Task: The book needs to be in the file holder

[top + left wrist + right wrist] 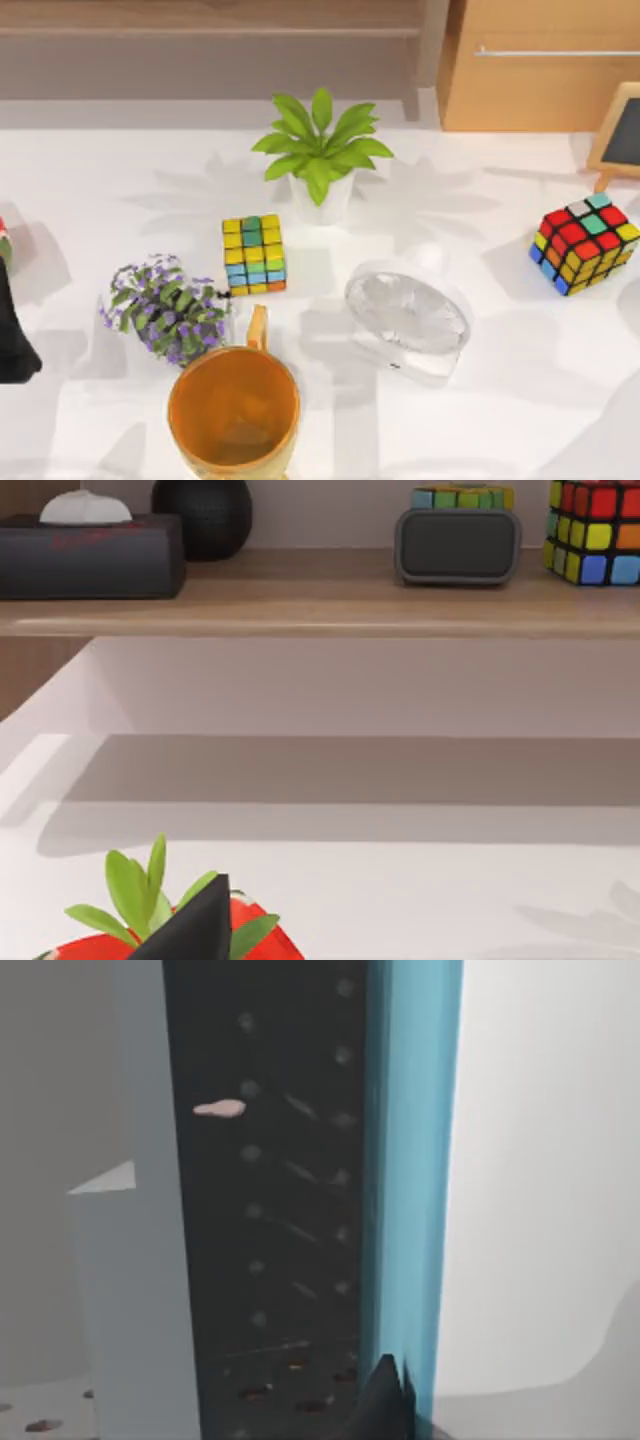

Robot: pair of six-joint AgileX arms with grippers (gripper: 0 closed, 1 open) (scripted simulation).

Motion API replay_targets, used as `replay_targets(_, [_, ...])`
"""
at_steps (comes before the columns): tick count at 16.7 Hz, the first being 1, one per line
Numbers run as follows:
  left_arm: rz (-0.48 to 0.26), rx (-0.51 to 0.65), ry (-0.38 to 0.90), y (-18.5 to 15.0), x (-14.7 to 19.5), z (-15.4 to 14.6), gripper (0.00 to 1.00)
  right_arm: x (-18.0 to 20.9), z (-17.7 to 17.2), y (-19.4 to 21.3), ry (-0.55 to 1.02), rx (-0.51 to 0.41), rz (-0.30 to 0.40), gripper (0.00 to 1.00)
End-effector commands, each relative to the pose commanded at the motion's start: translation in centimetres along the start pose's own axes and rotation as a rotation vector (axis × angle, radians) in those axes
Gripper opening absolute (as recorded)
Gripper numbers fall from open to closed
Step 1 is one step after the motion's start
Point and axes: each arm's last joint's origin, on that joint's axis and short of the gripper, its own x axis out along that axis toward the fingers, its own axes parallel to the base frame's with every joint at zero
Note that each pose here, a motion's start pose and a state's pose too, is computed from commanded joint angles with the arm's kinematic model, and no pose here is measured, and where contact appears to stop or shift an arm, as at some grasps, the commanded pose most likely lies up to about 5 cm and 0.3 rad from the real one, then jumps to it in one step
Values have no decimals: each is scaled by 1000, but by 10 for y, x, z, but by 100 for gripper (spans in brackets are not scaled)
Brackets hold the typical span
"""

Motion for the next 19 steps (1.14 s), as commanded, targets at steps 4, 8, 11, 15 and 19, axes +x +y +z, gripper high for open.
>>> replay_targets(4, [0, 0, 0, 0, 0, 0, 100, 0, 0, 0, 0, 0, 0, 30])
replay_targets(8, [0, 0, 0, 0, 0, 0, 100, 0, 0, 0, 0, 0, 0, 60])
replay_targets(11, [0, 0, 0, 0, 0, 0, 100, 0, 0, 0, 0, 0, 0, 83])
replay_targets(15, [0, 0, 0, 0, 0, 0, 100, 0, 0, 0, 0, 0, 0, 100])
replay_targets(19, [0, 0, 0, 0, 0, 0, 100, 0, 0, 0, 0, 0, 0, 100])
